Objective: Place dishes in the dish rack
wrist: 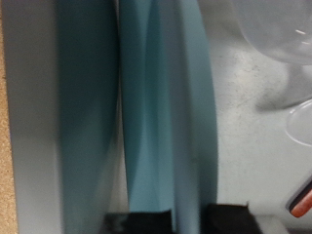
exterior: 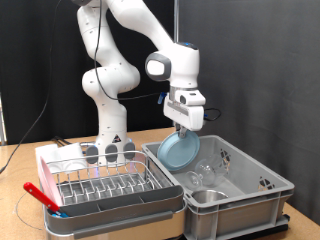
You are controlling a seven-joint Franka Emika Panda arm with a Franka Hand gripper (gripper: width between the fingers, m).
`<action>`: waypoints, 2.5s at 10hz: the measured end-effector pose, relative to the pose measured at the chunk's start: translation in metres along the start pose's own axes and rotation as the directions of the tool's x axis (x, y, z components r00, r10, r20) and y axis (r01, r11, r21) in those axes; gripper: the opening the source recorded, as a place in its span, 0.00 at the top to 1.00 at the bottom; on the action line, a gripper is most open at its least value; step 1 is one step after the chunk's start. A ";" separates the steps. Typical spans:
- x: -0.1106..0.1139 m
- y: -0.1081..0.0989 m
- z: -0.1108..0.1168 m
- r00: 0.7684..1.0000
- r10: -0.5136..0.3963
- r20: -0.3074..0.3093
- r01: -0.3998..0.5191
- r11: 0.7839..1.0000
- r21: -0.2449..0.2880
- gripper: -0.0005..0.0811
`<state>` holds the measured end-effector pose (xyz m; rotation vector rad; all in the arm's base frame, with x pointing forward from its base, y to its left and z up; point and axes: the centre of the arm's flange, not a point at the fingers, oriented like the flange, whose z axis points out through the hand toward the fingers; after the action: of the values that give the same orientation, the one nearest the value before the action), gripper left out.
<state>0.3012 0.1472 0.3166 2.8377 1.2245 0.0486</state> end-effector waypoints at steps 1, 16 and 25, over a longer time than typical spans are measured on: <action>0.001 0.003 -0.004 1.000 0.007 -0.019 -0.007 1.000 -0.007 0.91; -0.034 0.059 -0.094 0.984 0.134 -0.117 -0.142 0.988 -0.055 0.99; -0.041 0.060 -0.089 0.992 0.111 -0.068 -0.114 0.993 -0.040 0.65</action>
<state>0.3120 0.0796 0.4087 2.8852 1.0596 0.1718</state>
